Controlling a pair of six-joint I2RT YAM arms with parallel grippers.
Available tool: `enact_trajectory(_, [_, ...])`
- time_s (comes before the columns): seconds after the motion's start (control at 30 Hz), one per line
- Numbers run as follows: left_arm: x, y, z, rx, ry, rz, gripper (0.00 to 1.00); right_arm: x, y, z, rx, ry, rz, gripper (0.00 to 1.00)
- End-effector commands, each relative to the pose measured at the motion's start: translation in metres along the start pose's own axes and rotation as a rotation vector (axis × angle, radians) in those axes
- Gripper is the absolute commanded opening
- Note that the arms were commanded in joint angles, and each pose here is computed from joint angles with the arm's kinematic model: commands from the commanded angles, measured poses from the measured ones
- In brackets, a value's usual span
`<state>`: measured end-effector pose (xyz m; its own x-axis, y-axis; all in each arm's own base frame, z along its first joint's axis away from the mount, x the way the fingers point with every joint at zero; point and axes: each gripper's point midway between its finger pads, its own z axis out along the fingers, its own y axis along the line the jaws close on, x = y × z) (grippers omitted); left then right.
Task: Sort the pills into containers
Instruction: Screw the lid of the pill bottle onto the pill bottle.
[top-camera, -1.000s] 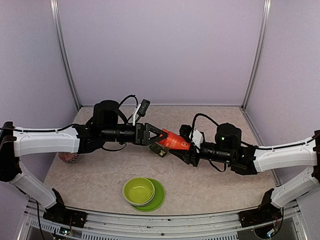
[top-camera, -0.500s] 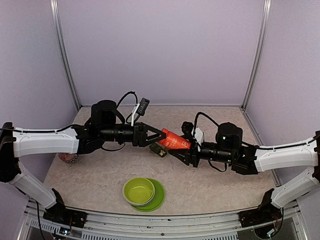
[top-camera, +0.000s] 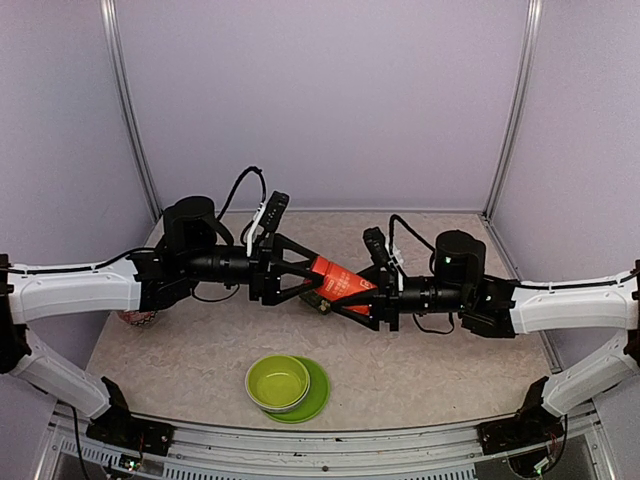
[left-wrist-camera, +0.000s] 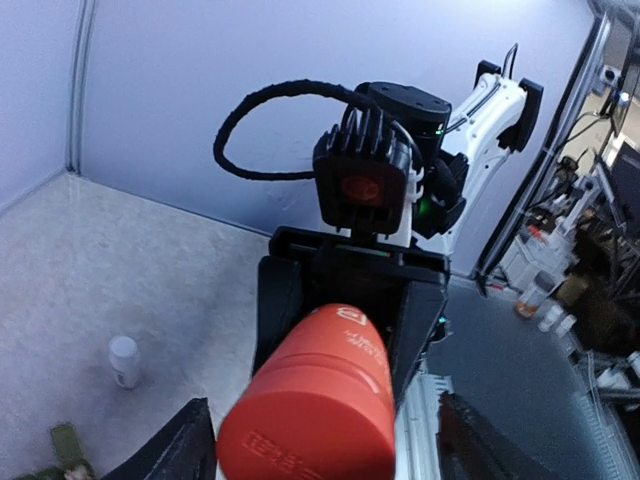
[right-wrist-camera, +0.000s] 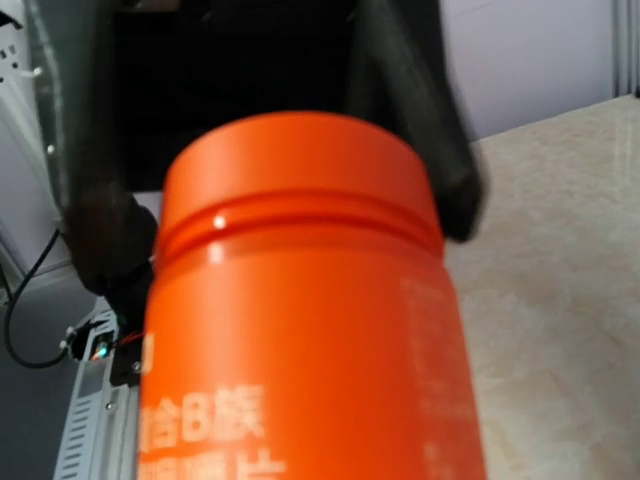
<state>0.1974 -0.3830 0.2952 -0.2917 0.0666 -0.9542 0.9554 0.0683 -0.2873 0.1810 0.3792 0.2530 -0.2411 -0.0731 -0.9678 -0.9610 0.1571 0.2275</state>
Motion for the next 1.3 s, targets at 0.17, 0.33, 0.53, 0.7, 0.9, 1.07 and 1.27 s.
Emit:
enact_trajectory(0.17, [-0.031, -0.014, -0.003, 0.037, -0.149, -0.136, 0.99, -0.009, -0.017, -0.003, 0.105, 0.01, -0.099, 0.42])
enact_trajectory(0.33, [-0.032, 0.02, -0.001, -0.115, -0.182, -0.324, 0.99, -0.024, -0.019, -0.013, 0.154, -0.045, -0.172, 0.42])
enact_trajectory(0.53, [-0.012, 0.048, 0.008, -0.206, -0.145, -0.471, 0.99, -0.041, -0.024, -0.025, 0.227, -0.114, -0.211, 0.42])
enact_trajectory(0.7, [-0.012, 0.05, 0.012, -0.178, -0.179, -0.504, 0.99, -0.042, -0.043, -0.026, 0.331, -0.117, -0.192, 0.41])
enact_trajectory(0.9, [-0.015, 0.042, 0.022, -0.119, -0.191, -0.52, 0.99, -0.032, -0.056, -0.019, 0.371, -0.092, -0.18, 0.41])
enact_trajectory(1.07, [-0.02, 0.036, 0.024, -0.088, -0.207, -0.507, 0.99, -0.024, -0.065, -0.013, 0.394, -0.067, -0.172, 0.41])
enact_trajectory(1.27, [-0.025, 0.033, 0.024, -0.074, -0.218, -0.485, 0.99, -0.004, -0.069, 0.0, 0.396, -0.001, -0.173, 0.41])
